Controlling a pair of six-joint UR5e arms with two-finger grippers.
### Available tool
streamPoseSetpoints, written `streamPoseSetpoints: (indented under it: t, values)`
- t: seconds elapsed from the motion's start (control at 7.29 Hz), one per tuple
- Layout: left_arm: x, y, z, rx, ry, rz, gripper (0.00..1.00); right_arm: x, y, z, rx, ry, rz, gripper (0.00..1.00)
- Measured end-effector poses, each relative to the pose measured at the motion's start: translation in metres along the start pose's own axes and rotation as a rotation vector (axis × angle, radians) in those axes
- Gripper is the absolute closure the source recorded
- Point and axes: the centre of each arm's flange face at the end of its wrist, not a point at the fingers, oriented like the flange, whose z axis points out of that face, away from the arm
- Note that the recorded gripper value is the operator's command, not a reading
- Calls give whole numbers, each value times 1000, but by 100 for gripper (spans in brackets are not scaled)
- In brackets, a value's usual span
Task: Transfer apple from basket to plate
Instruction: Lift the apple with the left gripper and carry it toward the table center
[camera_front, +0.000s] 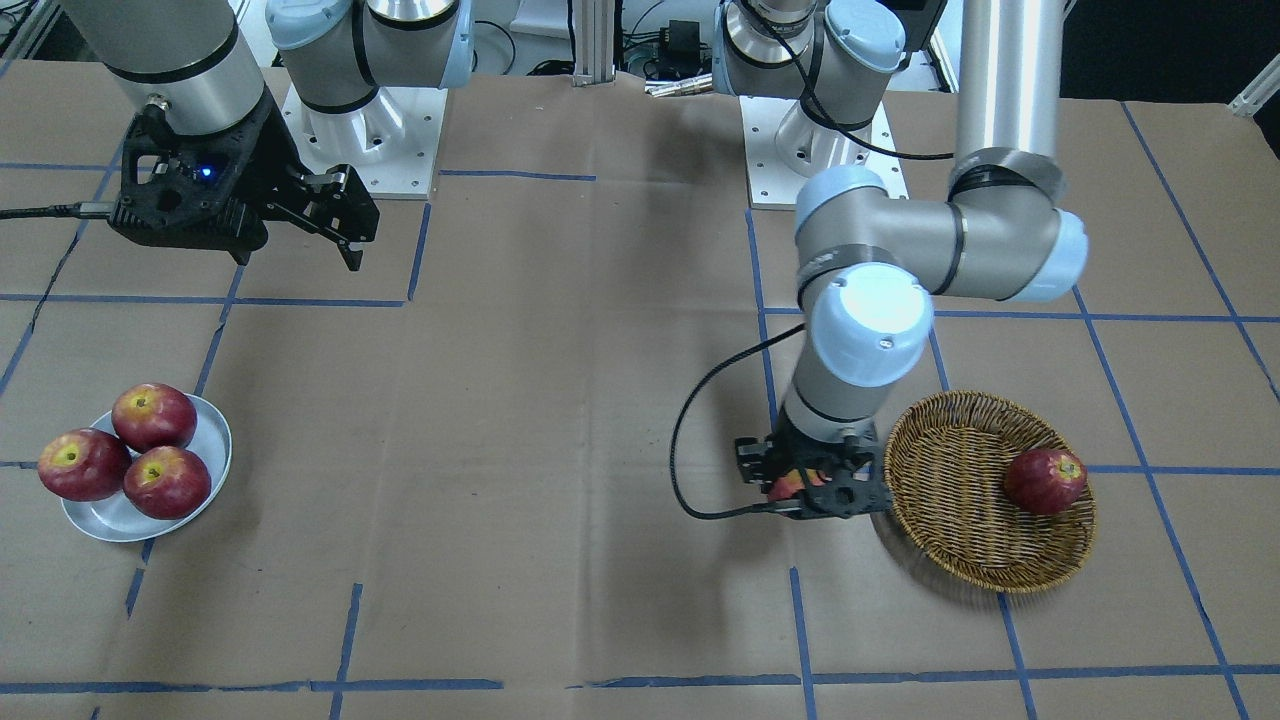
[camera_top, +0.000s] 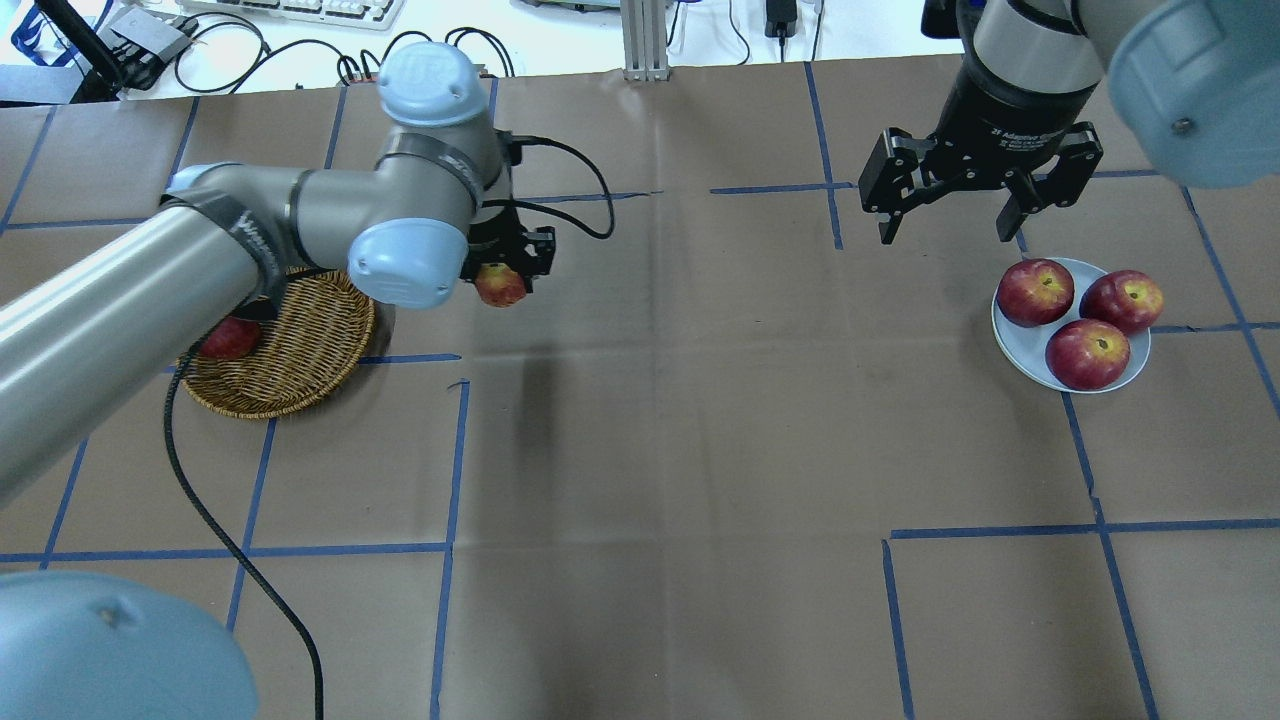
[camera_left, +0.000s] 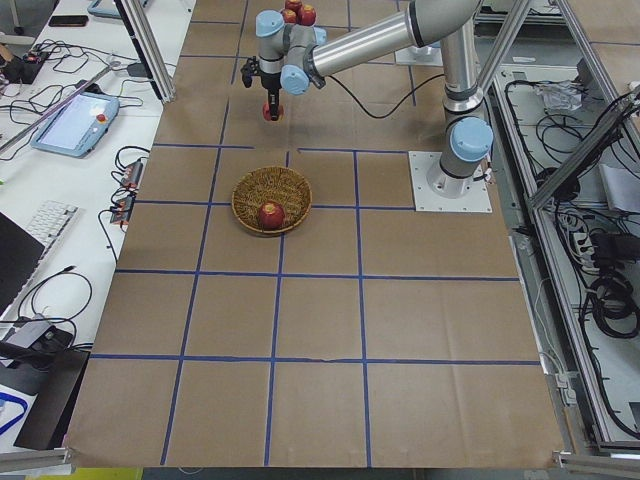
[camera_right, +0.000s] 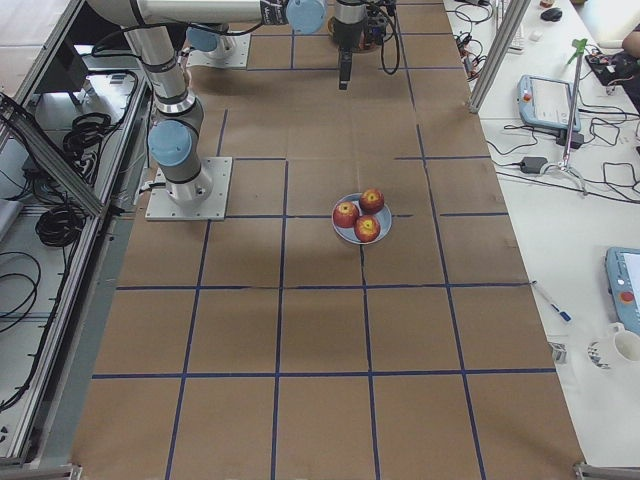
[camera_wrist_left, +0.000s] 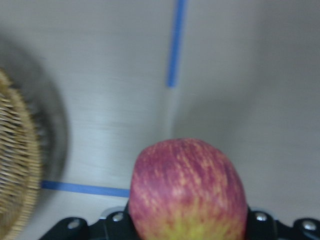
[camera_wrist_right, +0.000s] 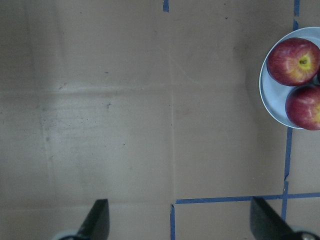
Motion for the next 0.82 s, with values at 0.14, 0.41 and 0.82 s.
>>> streamPoseSetpoints:
  t: [0.14, 0.41, 0.82]
  values:
    - [51, 19, 13, 33, 17, 20, 54, 0, 0, 0, -1, 0, 0, 0]
    - [104, 43, 36, 52, 44, 57, 54, 0, 0, 1, -1, 0, 0, 0]
    - [118, 50, 49, 27, 75, 81, 46, 0, 0, 0, -1, 0, 0, 0]
